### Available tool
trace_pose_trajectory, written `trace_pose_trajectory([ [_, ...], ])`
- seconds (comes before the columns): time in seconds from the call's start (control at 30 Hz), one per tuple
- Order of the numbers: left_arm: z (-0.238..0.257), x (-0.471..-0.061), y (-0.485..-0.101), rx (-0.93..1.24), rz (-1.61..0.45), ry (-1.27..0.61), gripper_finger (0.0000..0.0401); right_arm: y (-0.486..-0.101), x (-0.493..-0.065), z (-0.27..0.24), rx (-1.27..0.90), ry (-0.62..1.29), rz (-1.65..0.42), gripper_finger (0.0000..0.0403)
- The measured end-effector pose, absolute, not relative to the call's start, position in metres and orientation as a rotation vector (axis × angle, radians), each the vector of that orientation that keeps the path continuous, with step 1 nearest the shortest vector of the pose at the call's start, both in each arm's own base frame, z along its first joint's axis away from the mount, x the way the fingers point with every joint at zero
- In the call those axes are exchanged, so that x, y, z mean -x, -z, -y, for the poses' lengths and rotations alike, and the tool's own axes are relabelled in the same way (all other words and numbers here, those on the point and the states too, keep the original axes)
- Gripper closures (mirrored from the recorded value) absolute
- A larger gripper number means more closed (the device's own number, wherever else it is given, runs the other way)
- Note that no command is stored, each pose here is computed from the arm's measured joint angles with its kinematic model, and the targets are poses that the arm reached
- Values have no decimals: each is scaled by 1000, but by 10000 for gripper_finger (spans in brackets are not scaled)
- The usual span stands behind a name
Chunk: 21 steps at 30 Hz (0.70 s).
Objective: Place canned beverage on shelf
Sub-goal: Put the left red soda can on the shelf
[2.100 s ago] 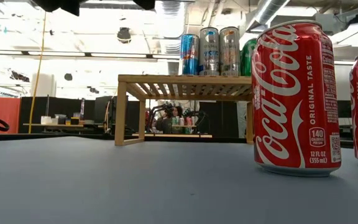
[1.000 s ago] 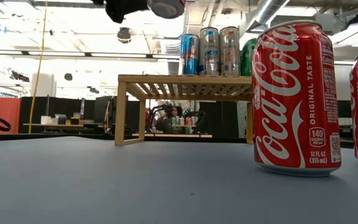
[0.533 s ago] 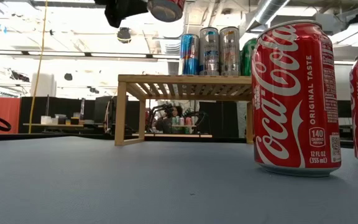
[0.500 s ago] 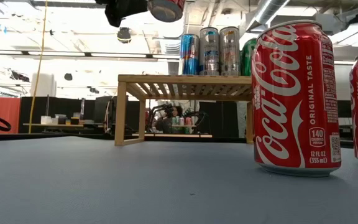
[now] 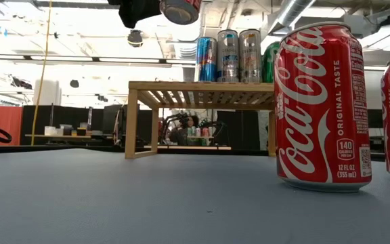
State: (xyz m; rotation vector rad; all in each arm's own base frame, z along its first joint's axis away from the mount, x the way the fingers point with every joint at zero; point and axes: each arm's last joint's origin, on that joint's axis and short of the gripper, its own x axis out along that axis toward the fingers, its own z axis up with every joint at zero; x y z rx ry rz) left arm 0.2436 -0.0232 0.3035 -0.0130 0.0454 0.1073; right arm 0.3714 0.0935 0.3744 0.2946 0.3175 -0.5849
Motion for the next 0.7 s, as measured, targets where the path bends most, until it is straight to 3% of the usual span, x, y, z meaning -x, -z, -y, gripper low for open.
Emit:
trace_pose_trajectory([
  [0.2,22,-250,-304,23,-43,-115,54,-372,-374,-91,-297,585,-325,193],
  [0.7,25,-283,-302,31,-163,-86,53,-370,-378,-91,-301,548,-336,193],
])
